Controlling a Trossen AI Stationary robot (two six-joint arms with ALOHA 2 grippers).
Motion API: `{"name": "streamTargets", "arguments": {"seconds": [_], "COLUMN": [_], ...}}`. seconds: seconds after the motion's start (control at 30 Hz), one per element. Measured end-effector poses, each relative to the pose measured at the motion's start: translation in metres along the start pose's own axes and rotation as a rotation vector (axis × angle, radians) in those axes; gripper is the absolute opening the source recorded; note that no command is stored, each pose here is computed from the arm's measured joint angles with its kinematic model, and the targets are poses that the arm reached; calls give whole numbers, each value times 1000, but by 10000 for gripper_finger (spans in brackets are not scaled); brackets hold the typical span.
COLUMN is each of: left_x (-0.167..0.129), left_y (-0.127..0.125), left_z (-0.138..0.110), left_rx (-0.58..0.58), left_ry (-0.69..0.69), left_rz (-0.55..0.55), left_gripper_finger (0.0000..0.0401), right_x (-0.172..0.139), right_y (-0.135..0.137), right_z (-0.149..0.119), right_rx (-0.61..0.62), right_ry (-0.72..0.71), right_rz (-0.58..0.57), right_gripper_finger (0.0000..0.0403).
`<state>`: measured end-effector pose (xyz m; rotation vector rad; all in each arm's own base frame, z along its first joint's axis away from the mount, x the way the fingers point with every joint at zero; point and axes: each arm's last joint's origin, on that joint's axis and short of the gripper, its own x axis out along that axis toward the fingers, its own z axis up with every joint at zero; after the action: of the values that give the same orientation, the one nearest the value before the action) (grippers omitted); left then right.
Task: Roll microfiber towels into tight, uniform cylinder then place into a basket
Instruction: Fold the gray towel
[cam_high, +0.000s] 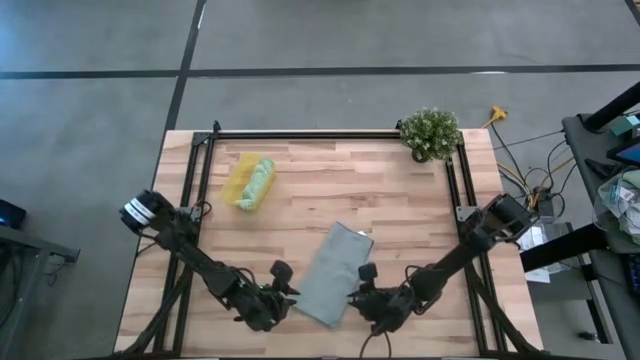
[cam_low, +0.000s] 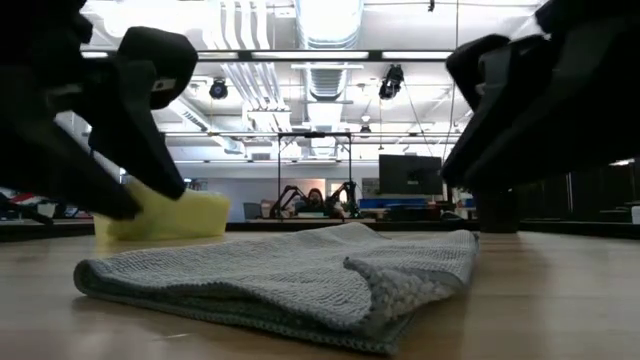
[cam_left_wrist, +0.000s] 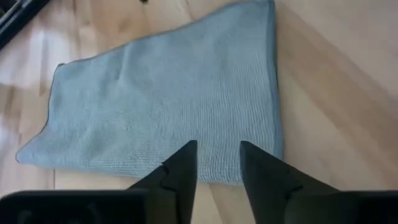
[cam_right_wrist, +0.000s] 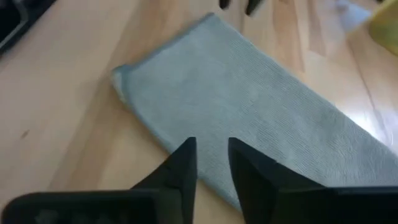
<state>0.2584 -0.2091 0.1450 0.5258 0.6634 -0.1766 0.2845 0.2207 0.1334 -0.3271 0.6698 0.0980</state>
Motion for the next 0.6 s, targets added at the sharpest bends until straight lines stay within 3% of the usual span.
{"name": "streamTargets", "arguments": {"seconds": [0.13,0.23,0.6], "left_x": [5,8,29], "left_y": [-4,-6,-17], "left_z": [-5,-6,-12], "left_rx": [131,152,-54], "left_ry": [28,32,44], "left_rz": [-5,-5,-58], "left_gripper_finger": [124,125,125], "right_x": [-2,-2,-2], "right_y": [3,4,6], "right_z": [0,4,12], "right_rx": [-35,-17,27], "right_ry": [-8,-42,-112], "right_rz": [10,15,75], "right_gripper_finger": [129,154,173]}}
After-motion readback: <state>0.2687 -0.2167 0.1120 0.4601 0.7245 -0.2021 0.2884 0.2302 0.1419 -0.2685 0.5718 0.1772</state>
